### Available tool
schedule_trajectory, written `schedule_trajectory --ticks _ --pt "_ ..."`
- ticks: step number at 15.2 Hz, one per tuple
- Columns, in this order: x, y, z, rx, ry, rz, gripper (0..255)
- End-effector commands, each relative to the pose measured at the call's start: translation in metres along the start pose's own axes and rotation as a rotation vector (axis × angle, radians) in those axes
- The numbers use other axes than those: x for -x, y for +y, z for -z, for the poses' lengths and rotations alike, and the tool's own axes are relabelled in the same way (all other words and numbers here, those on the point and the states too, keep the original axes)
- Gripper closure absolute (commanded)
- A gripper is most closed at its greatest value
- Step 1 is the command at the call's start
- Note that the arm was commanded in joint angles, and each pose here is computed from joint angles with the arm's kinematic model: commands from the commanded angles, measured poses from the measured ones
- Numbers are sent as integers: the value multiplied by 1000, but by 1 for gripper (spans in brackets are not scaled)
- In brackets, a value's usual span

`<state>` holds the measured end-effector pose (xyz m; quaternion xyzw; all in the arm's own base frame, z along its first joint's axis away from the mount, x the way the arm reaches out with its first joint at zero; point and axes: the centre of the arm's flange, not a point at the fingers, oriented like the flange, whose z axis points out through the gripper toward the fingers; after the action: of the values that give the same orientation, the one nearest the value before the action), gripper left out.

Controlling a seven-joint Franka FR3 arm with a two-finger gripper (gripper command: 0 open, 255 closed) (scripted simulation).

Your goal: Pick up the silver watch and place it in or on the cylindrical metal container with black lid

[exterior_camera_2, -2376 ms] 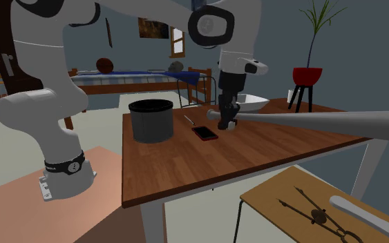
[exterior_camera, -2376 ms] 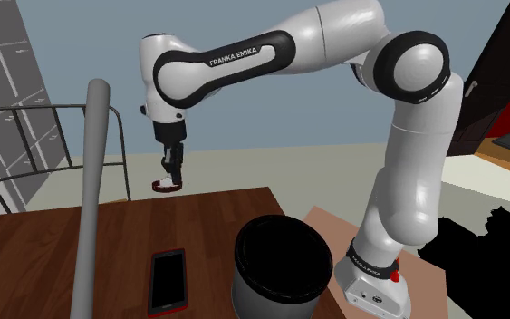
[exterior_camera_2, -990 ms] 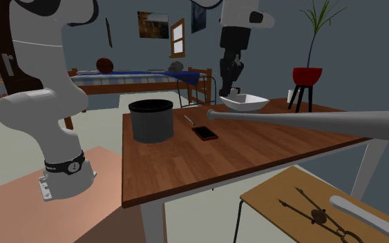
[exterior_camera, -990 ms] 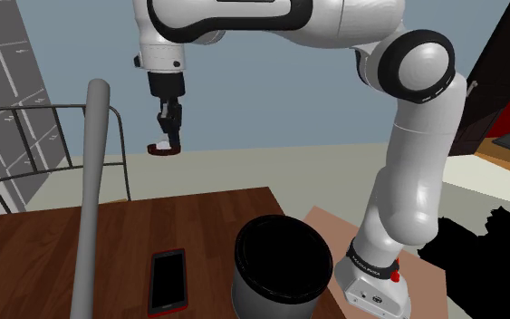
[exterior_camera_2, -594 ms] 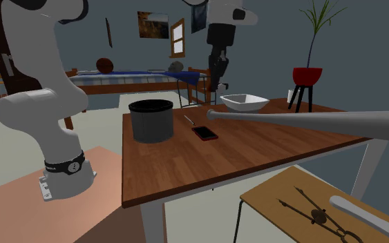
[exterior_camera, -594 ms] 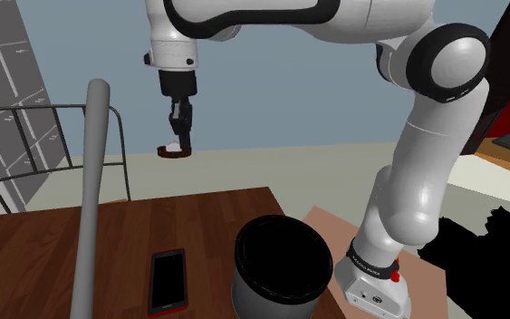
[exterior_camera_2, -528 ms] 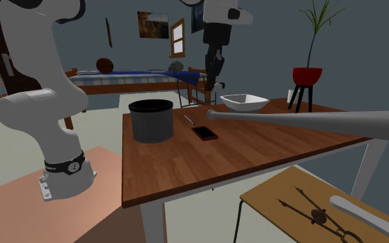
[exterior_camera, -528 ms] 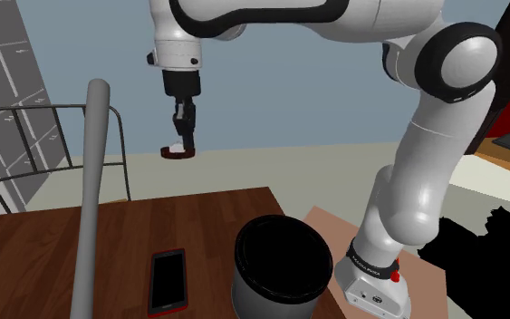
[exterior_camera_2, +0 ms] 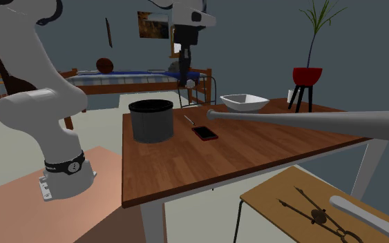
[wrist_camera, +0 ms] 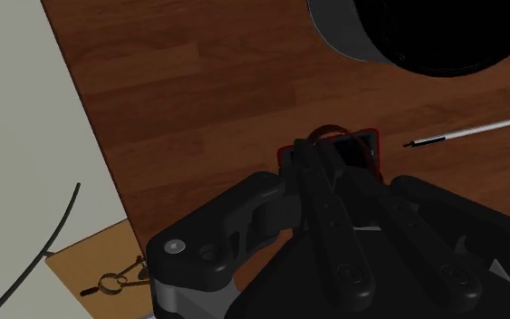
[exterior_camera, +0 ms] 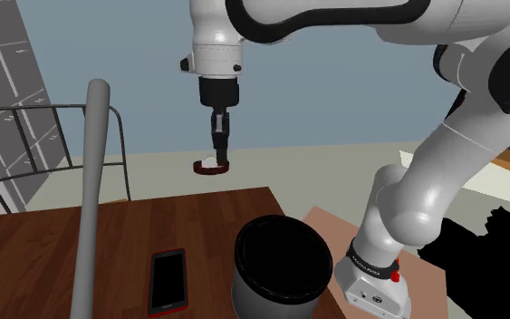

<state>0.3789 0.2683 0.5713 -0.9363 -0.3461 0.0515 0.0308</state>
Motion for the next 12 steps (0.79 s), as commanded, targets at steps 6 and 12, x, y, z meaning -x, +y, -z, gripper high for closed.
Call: schedule_trajectory --ticks 6,12 --pt "71 -61 -5 0 0 -1 255" --pt "132 -111 -10 0 0 -1 255"
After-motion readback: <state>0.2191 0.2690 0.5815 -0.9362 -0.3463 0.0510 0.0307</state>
